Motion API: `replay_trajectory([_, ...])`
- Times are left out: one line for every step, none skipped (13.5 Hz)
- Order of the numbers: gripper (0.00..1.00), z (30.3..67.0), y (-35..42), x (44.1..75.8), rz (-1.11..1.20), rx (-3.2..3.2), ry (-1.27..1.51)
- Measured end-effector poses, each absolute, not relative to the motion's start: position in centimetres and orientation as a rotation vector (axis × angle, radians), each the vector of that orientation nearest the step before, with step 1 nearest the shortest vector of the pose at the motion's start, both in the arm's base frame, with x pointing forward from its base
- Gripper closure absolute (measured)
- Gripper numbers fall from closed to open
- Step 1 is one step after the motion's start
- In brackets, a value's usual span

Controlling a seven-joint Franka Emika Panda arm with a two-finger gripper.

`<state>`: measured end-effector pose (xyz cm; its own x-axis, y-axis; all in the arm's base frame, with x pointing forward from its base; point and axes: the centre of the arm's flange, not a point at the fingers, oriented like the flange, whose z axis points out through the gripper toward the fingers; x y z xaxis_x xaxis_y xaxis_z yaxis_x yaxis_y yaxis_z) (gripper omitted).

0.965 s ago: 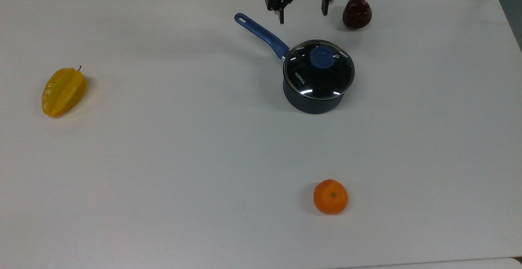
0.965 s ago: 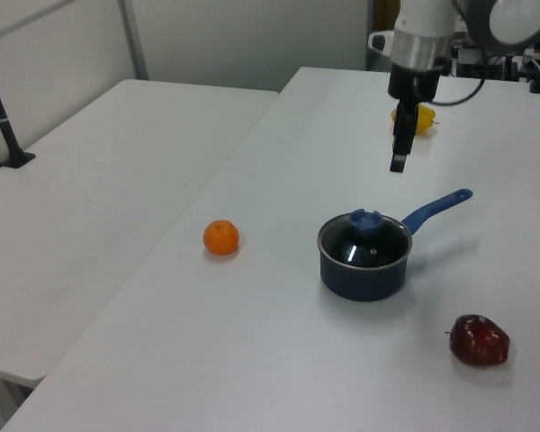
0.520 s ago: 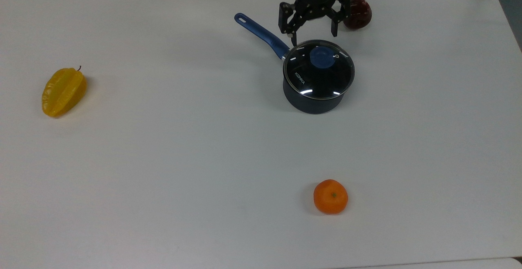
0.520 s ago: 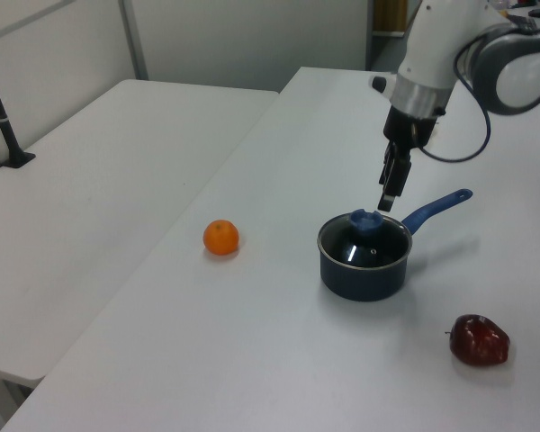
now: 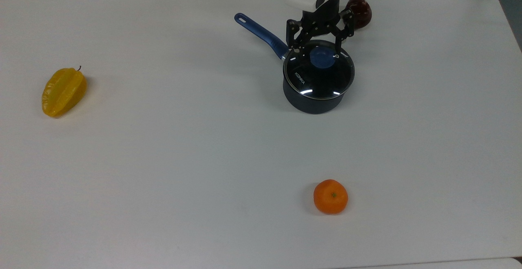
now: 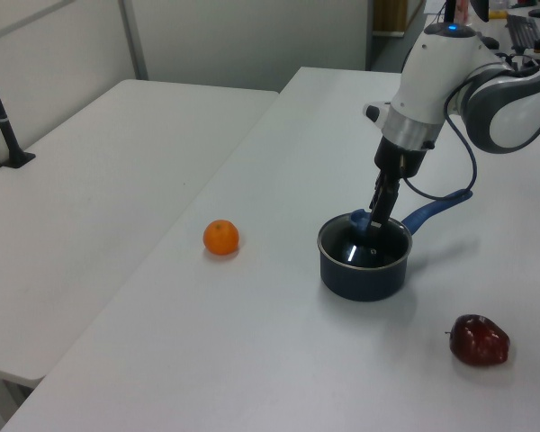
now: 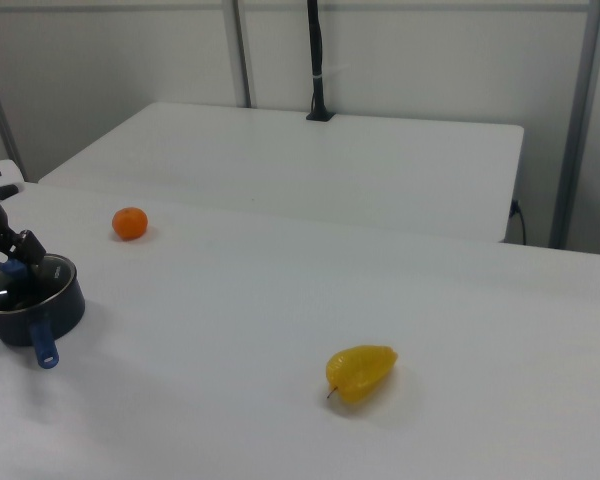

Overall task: Open lid
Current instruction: 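Move the gripper over the saucepan and lower toward the blue lid knob, then close the gripper on the blue knob of the glass lid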

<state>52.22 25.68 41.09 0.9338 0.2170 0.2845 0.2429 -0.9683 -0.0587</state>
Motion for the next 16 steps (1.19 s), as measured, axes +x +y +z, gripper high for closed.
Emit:
replay_trajectory([0.07, 40.96, 25.78, 52.33, -0.431, -3.006, -0.338])
replay_trajectory([0.15, 40.92, 25.87, 52.43, -0.434, -3.011, -0.32])
replay_trajectory([0.15, 40.95, 25.93, 52.54, -0.438, -3.013, -0.306])
replay_trajectory([0.16, 41.05, 25.97, 52.62, -0.441, -3.013, -0.3])
replay_trajectory([0.16, 41.2, 26.0, 52.68, -0.446, -3.011, -0.294])
replay_trajectory([0.17, 41.34, 26.03, 52.74, -0.45, -3.01, -0.292])
replay_trajectory([0.18, 41.5, 26.07, 52.81, -0.454, -3.008, -0.291])
replay_trajectory([0.21, 41.66, 26.1, 52.88, -0.459, -3.006, -0.291])
replay_trajectory([0.24, 41.77, 26.14, 52.92, -0.462, -3.005, -0.29])
replay_trajectory([0.26, 41.85, 26.18, 52.94, -0.464, -3.004, -0.291])
replay_trajectory([0.31, 41.87, 26.22, 52.93, -0.465, -3.004, -0.291])
replay_trajectory([0.32, 41.86, 26.22, 52.93, -0.465, -3.004, -0.291])
replay_trajectory([0.32, 41.83, 26.22, 52.94, -0.464, -3.004, -0.291])
replay_trajectory([0.32, 41.79, 26.23, 52.94, -0.463, -3.004, -0.291])
replay_trajectory([0.32, 41.72, 26.23, 52.95, -0.462, -3.005, -0.292])
replay_trajectory([0.33, 41.69, 26.25, 52.94, -0.461, -3.005, -0.292])
